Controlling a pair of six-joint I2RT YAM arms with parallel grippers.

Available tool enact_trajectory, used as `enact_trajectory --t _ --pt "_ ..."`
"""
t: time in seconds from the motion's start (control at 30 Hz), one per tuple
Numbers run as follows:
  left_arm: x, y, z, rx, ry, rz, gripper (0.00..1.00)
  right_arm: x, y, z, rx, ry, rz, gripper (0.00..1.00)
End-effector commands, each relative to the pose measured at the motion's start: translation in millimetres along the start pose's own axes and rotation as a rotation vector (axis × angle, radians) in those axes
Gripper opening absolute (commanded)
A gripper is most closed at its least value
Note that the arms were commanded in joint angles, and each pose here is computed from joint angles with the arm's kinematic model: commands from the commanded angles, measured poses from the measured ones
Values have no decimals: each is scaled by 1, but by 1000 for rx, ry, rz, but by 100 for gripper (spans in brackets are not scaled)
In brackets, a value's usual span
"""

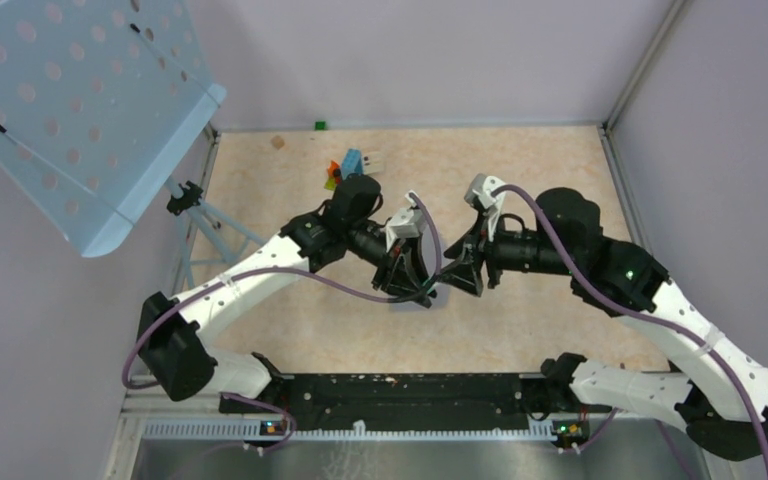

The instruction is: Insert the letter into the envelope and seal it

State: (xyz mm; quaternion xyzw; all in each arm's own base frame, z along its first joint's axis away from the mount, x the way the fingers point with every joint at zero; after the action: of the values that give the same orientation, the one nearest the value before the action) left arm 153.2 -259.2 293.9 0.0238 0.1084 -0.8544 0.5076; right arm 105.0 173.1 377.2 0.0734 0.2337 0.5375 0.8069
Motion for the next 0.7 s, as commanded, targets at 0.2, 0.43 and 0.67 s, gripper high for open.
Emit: enact_trajectory --t 0.2,0.43,0.67 --pt "-2 -3 15 14 -48 -87 0 8 4 -3 -26 18 107 47" --pt "-3 -2 17 20 -55 -92 0 12 4 -8 -11 45 132 44" --pt "-3 0 16 14 -57 -91 0 13 3 -10 -8 59 128 40"
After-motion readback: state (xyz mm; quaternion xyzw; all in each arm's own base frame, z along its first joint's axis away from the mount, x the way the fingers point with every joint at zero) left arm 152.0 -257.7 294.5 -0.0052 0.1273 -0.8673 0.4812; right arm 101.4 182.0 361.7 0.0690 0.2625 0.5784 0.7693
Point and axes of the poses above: each gripper's point midway between its finger pads, its own x axis out along the fingers, its own y axis along the line the jaws close on, z = x × y, the point moved 9 cm from there along -x, back along the fingers, and after that the axes turned 10 degrees about x, right-handed, at the moved point
